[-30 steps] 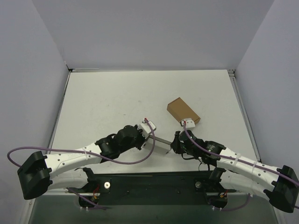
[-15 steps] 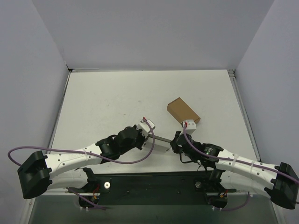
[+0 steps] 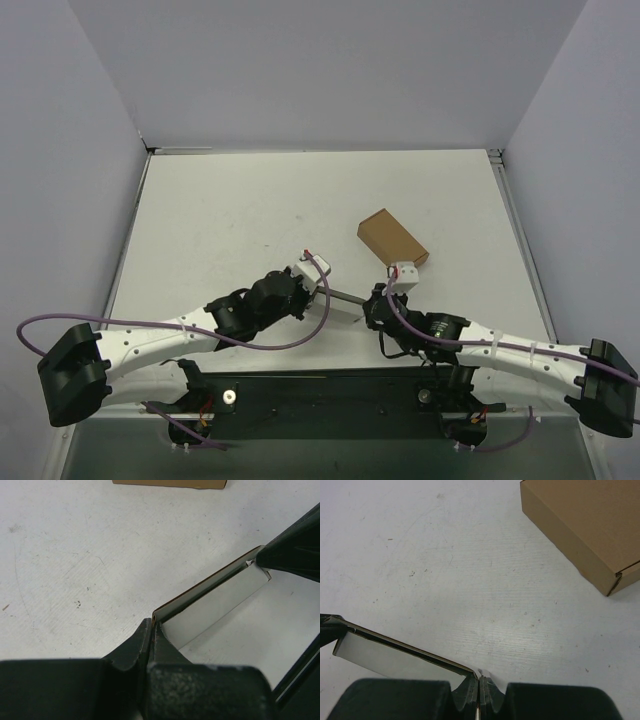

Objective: Fold the paper box

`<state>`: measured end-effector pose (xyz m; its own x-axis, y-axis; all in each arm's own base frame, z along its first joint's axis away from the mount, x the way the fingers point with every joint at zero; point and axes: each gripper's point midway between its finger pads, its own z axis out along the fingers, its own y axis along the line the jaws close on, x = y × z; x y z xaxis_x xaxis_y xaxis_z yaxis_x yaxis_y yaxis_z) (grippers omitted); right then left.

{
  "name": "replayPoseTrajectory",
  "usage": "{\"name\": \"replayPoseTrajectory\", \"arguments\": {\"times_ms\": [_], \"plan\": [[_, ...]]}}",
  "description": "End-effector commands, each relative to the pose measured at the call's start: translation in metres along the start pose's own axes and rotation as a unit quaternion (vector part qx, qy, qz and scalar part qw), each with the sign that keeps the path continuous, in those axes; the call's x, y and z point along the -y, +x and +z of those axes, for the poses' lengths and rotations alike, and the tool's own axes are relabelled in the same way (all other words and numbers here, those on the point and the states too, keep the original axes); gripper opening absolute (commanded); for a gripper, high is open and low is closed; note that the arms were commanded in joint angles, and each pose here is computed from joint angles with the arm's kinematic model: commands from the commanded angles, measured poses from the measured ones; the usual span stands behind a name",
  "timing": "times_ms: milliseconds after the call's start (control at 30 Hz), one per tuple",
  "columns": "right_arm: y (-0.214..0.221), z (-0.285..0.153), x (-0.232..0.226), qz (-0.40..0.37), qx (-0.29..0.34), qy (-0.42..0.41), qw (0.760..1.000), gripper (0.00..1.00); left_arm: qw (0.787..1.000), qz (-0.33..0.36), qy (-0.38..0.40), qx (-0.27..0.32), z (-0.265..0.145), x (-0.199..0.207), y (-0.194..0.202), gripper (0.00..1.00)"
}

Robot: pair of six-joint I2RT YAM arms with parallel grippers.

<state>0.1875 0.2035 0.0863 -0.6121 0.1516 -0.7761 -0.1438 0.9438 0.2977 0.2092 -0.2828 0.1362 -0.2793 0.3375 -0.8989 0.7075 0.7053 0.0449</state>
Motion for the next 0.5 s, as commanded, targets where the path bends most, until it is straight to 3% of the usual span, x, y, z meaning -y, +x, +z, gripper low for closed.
{"name": "replayPoseTrajectory", "arguments": {"times_ms": [0,467], "plan": [[0.008,0.002,0.017,-0.005,0.019,0.038,0.999,0.0,1.0,-0.016,0.002,0.004,0.001,0.003,-0.003,0.0],[0.024,0.001,0.022,-0.043,0.037,0.086,0.995,0.0,0.999,-0.041,0.001,-0.029,0.008,0.006,0.005,0.0]]}}
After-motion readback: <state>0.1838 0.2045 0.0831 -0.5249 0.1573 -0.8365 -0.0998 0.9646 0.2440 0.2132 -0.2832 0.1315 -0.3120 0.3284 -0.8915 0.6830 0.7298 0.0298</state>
